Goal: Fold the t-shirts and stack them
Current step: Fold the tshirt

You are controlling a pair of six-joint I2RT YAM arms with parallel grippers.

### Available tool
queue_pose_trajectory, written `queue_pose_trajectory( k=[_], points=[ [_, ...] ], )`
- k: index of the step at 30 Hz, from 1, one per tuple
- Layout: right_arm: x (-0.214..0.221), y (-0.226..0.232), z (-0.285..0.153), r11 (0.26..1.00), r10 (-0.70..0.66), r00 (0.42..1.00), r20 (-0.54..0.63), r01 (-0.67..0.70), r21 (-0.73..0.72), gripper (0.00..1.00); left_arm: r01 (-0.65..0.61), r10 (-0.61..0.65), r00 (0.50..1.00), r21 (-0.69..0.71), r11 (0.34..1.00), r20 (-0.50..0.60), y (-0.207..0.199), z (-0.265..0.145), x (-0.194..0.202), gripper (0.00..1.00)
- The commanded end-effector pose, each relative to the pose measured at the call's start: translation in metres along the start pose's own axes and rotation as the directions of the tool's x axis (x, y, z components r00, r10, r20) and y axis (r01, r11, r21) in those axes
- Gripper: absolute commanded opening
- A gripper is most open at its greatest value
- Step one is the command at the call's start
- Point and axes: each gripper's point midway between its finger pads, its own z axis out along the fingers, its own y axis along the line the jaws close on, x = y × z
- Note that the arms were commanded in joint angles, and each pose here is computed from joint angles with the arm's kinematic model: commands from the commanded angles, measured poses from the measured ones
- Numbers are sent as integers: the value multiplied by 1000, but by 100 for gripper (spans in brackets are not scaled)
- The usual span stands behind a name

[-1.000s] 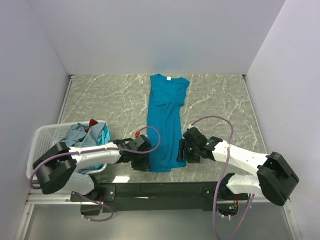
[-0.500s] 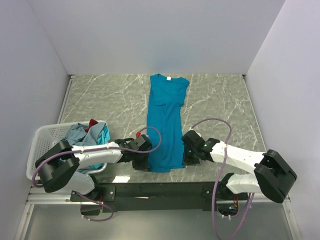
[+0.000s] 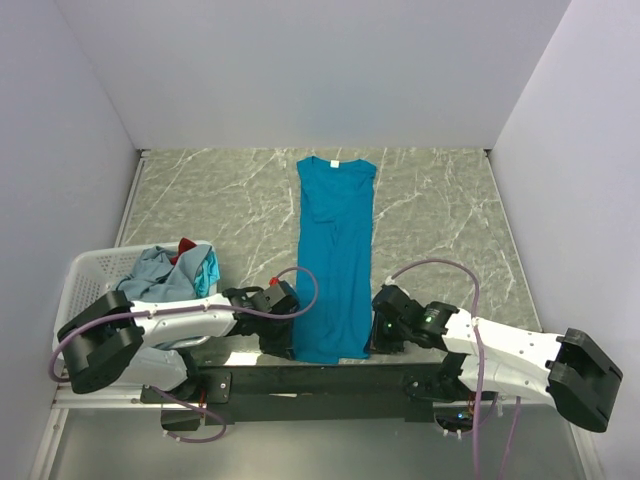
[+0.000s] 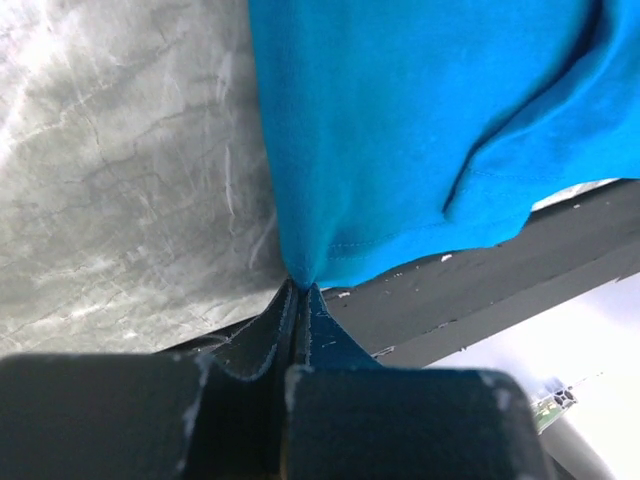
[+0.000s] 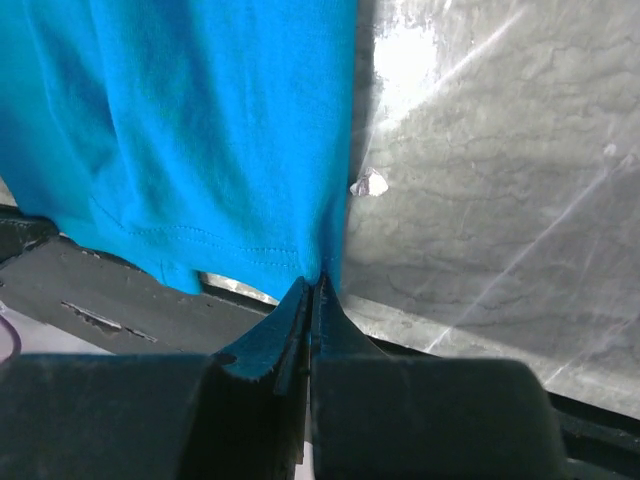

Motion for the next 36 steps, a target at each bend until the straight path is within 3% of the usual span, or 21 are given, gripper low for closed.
queue_pose_trajectory(
  k=[1,10,14,19,26,36],
  points=[
    [-4,2,-4,999,31,999,30,-32,12,0,-13,13,1000,41,999,20,-12,-10,-2,1],
    [-57,29,-29,1000,-15,972,234,8,29,0,-58,44,969,49,997,242,-44,-35,-59,1],
    [-86,39,-42,997,-53,943,329,33,68,0,-16,18,926,-9,1000,378,-46,-51,-104,1],
    [-124,50,-53,995,-71,904,422,36,90,0,33,-61,877,66,997,477,-53,-66,-153,1],
    [-189,72,-68,998,-65,851,520,44,54,0,28,-65,845,77,997,531,-63,-68,-216,1],
    [-253,68,-57,993,-98,848,520,51,104,0,55,-68,795,40,998,602,-63,-85,-280,1]
  ],
)
